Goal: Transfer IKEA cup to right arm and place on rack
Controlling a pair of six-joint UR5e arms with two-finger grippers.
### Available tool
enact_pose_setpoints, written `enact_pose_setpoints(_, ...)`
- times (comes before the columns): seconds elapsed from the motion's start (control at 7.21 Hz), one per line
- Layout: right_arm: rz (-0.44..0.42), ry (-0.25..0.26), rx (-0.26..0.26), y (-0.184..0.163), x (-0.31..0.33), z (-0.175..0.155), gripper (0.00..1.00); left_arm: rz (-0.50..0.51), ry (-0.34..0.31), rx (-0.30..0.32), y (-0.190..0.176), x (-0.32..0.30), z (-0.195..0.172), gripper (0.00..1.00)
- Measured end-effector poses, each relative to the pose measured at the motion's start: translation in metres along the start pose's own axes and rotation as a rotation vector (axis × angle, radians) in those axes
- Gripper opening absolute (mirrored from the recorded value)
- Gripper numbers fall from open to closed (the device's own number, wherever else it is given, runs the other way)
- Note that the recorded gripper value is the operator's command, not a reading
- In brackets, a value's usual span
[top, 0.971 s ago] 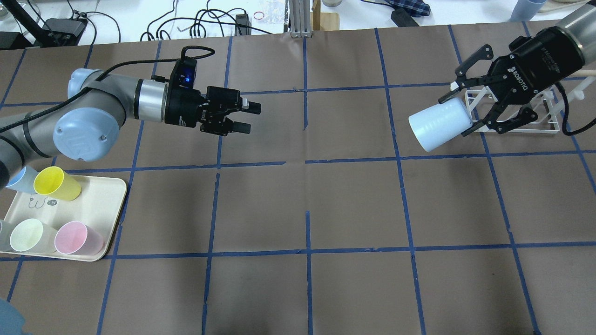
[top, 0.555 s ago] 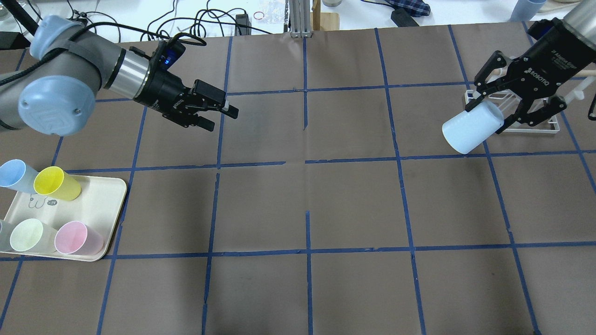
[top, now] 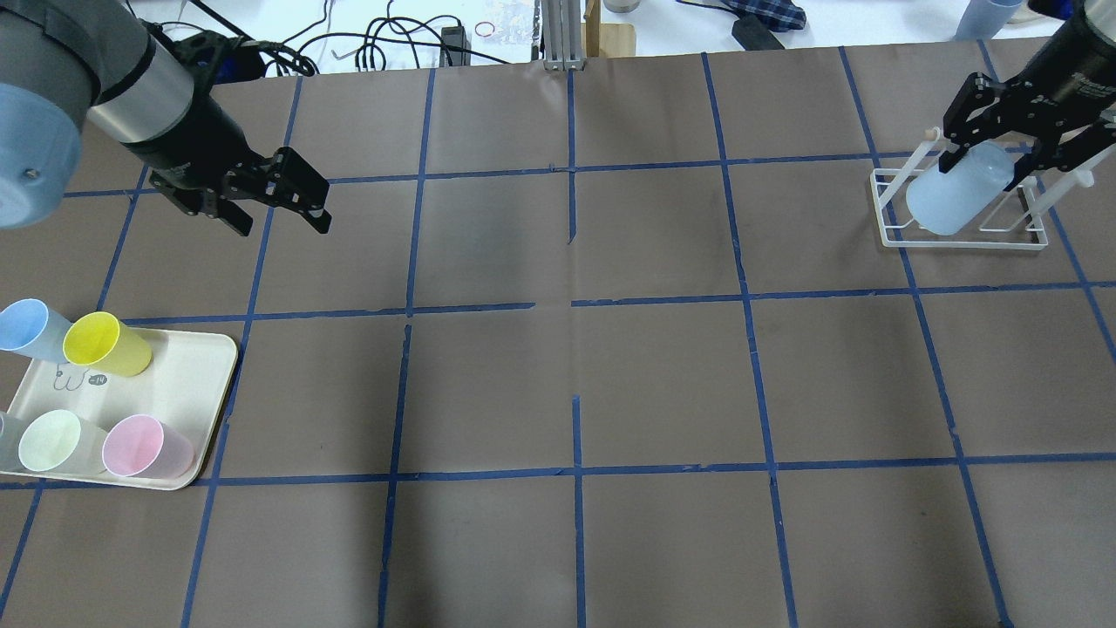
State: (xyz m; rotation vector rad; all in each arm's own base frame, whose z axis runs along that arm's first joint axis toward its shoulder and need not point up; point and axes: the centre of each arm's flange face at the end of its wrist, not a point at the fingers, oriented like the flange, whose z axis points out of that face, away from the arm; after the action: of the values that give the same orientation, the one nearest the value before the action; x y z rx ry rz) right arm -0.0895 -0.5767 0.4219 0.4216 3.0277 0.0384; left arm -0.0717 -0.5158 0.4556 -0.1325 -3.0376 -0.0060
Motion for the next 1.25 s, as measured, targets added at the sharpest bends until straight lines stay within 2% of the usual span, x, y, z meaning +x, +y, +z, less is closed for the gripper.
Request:
enact_pose_setpoints(0.14,-0.064,0.050,0.038,-0.011,0.007,0.003,0.53,-0.036,-0.062,-0.012,0.003,0.014,-0.022,1.00)
enact_pose_setpoints(0.28,-0.109,0.083,0.060,-0.019,0.012,0.008,0.53,-0.083,-0.097,-0.020,0.004,0.033,-0.037,1.00)
enact_pose_setpoints(0.55,-0.135,0.103,0.070,-0.032,0.018,0.022,0.53,-0.128,-0.112,-0.025,0.013,0.069,-0.042,1.00)
enact_pose_setpoints(0.83,-0.136,0.105,0.071,-0.043,0.023,0.037,0.55,-0.081,-0.103,-0.024,0.022,0.073,-0.043,1.00)
enact_pose_setpoints(1.11,-0.135,0.113,0.061,-0.054,0.029,0.057,0.73,-0.037,-0.071,-0.021,0.020,0.051,-0.045,1.00)
enact_pose_setpoints(1.25,-0.135,0.116,0.052,-0.058,0.030,0.065,0.86,-0.015,-0.064,-0.020,0.019,0.042,-0.046,1.00)
